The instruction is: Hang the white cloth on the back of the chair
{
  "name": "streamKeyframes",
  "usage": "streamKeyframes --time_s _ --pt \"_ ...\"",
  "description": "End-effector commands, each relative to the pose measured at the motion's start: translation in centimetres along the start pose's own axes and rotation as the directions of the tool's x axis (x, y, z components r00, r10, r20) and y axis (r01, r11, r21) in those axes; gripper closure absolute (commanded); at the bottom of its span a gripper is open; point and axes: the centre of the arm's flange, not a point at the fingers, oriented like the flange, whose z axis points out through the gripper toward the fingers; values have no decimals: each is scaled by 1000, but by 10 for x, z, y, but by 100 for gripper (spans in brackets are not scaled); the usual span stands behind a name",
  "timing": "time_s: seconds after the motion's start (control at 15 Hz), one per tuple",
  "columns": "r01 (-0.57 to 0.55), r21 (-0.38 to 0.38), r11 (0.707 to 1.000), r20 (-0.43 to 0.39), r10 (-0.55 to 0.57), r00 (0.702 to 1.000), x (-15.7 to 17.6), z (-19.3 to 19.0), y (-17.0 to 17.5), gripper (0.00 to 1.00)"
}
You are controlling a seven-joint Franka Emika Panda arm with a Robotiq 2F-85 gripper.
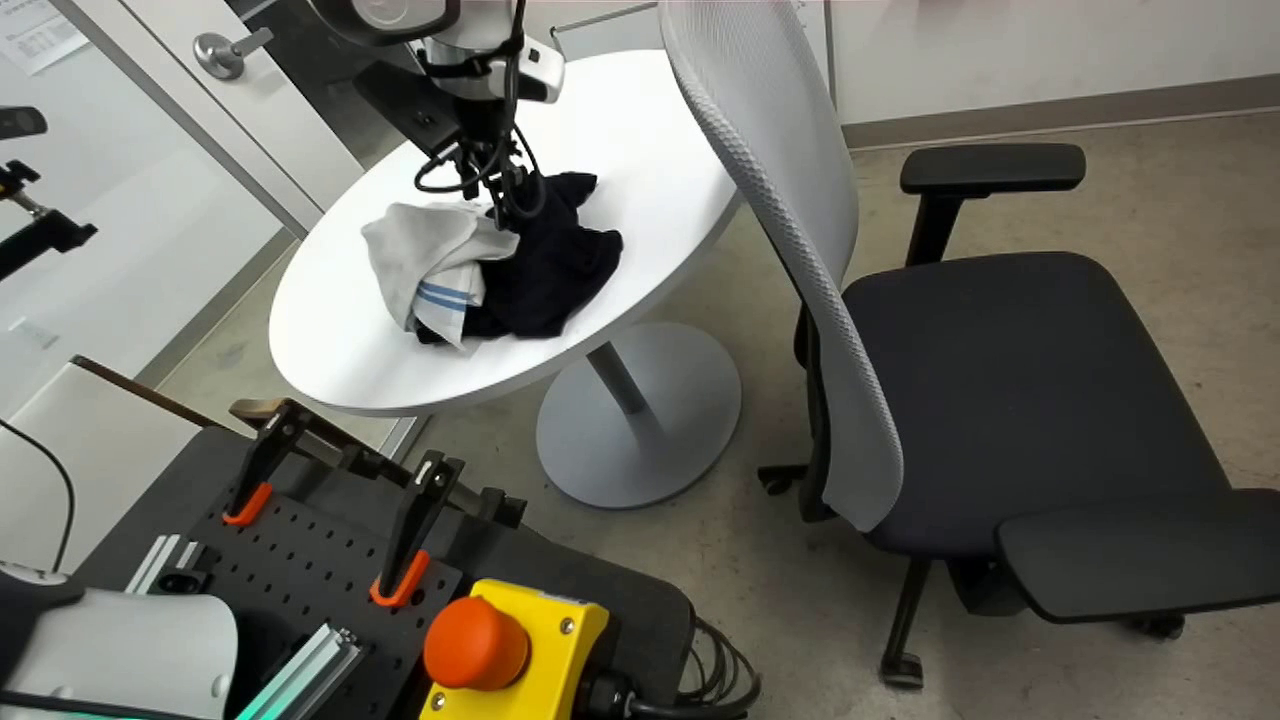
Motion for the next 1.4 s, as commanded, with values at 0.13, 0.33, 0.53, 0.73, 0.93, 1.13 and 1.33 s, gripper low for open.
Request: streamKeyframes --time_s 0.13,0.33,0.53,0.73,0.93,1.13,1.33 --pt "-40 -28 999 21 41 999 1 9 -2 73" --pt "-46 -39 998 26 47 999 0 11 -2 95" --pt "-44 -44 998 25 45 999 -2 8 -4 100" --pt "-26 -38 999 18 26 999 -8 -2 -8 99" --pt "15 -18 1000 12 -15 1000 -26 -23 -20 99" --pt "100 4 995 -7 -100 995 -62 -57 -40 99" --pt "207 20 978 -41 -206 978 -105 -97 -59 99"
